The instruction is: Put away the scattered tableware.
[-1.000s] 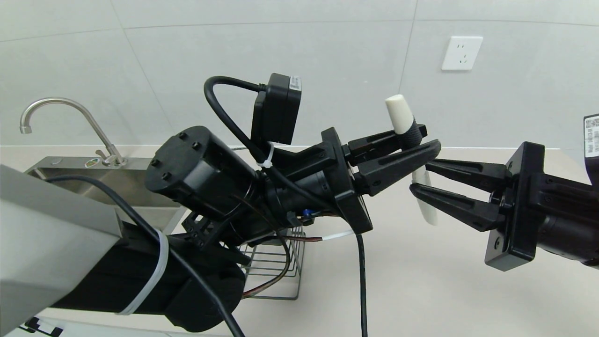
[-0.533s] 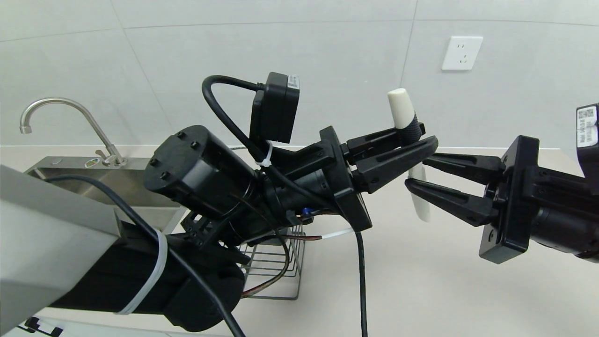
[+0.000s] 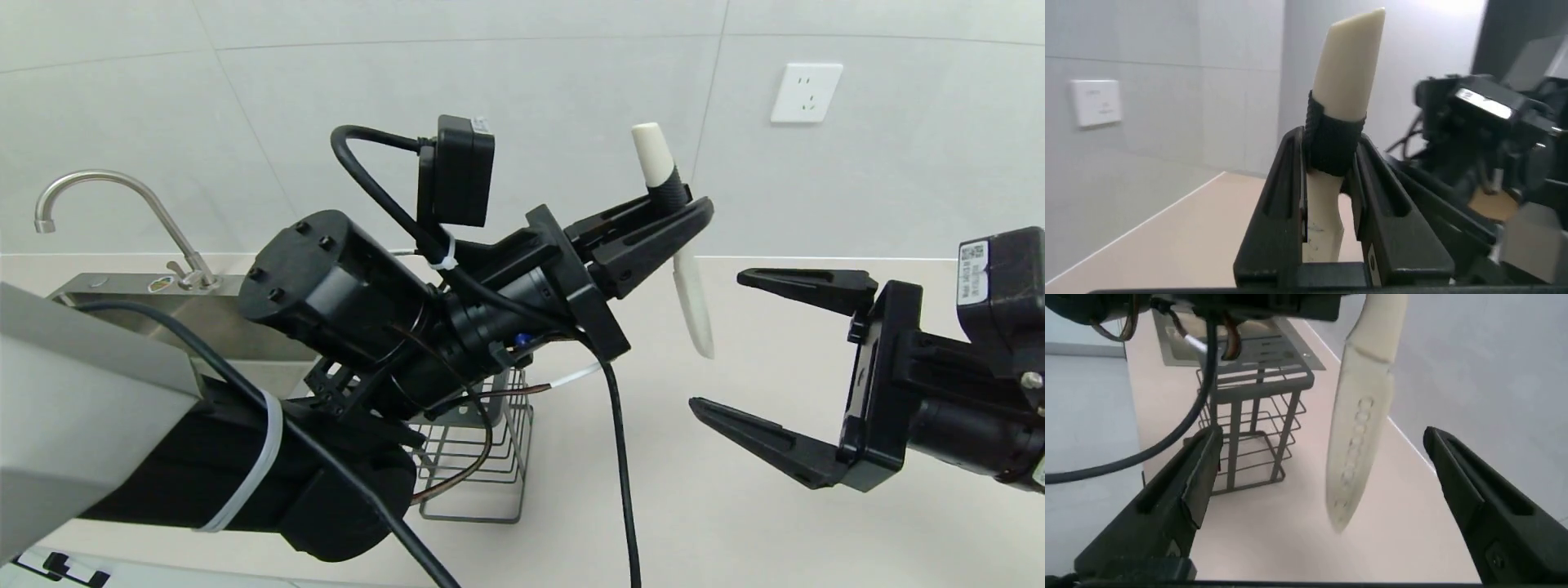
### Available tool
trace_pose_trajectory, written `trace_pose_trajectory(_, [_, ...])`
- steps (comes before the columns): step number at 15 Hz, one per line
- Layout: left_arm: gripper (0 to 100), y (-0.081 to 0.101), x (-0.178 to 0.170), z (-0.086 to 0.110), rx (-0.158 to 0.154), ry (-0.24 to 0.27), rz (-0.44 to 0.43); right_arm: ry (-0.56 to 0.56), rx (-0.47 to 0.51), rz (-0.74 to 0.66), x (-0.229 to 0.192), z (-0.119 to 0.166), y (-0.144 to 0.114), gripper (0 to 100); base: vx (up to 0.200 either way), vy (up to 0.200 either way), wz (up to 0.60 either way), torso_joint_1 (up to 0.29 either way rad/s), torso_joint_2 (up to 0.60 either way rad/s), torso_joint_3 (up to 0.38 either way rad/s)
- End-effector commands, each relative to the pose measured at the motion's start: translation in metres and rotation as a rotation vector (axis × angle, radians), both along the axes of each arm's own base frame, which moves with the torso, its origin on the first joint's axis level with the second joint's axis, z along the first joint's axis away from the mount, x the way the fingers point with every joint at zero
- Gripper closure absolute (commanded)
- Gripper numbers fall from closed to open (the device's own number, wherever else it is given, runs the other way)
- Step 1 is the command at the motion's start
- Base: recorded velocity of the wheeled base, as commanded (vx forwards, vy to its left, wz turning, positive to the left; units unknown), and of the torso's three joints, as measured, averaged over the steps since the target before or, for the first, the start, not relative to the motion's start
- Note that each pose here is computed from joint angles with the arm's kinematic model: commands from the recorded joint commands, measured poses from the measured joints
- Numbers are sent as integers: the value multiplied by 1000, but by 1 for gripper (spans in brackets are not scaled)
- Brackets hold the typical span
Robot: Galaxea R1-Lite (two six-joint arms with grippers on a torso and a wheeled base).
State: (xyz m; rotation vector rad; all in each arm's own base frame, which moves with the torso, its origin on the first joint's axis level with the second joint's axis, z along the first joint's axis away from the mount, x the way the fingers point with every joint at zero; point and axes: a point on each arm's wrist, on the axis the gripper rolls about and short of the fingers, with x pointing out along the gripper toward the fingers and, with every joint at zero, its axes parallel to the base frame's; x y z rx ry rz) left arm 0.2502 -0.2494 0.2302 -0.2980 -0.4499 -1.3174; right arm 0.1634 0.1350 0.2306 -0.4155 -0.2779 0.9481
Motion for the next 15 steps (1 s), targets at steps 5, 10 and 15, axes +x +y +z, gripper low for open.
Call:
trace_pose_trajectory(5, [100,32,0,17,50,14,184,144,96,-151,-10,-12,-29,100,0,0,0,0,0,0])
trace_pose_trajectory(10, [100,58,-14,7,141,30,251,151,274,-435,-38,-41,-97,100,0,0,0,0,0,0])
trace_pose_trajectory(15, [100,66,-16,7,153,36,272,-42,319,-495,-118,-63,-123,100,0,0,0,0,0,0])
